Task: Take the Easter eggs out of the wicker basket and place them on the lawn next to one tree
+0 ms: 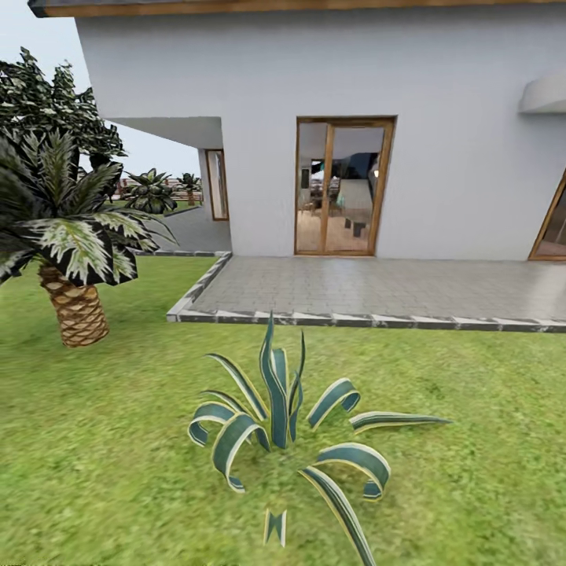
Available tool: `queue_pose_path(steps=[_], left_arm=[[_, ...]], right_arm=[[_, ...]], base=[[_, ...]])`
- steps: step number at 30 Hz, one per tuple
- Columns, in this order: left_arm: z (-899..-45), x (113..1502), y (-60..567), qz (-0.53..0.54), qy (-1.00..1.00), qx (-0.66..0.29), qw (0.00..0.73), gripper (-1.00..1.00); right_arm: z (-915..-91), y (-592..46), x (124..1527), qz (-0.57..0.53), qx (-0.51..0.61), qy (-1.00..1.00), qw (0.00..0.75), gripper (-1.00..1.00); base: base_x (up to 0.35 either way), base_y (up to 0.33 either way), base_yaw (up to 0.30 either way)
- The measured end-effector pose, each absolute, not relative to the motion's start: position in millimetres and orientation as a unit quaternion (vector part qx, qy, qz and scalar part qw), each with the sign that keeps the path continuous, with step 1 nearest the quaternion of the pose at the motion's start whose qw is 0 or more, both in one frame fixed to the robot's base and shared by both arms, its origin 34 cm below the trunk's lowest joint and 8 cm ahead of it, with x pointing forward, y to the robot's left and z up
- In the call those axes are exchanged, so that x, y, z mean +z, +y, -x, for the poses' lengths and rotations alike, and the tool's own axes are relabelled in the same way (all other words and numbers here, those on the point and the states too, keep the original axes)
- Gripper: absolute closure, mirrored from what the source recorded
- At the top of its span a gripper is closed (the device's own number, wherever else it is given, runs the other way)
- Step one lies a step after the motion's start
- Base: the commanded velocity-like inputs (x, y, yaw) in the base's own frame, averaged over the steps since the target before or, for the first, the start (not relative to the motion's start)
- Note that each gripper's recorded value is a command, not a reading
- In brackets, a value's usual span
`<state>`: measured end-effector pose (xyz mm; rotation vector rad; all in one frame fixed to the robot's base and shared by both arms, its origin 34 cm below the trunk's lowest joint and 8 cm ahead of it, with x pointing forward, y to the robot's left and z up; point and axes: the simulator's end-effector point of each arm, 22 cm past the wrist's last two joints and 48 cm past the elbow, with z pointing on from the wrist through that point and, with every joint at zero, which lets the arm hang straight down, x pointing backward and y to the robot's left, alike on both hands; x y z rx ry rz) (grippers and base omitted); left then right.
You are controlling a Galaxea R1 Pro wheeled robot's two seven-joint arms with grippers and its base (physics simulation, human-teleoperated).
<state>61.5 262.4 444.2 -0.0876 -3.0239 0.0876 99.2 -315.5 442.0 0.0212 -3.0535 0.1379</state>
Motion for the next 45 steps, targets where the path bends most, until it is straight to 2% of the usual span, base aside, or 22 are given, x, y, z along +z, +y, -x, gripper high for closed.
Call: queue_pose_path(steps=[17,35,45], left_arm=[[-61.0,444.2,263.3,0.029,-0.998,0.027,0.058,-1.0],[-61.2,444.2,262.6,0.029,-0.997,0.029,0.058,-1.0],[-60.9,444.2,263.0,0.029,-0.997,0.028,0.058,-1.0]], right_arm=[[-99.1,-315.6,442.0,-0.007,0.045,-0.998,0.043,-1.0],[-99.0,-315.5,442.0,-0.007,0.045,-0.998,0.043,-1.0],[-99.1,-315.6,442.0,-0.008,0.045,-0.998,0.043,-1.0]], base=[[0.0,-0.318,0.004],[0.0,-0.017,0.233],[0.0,-0.176,0.031]])
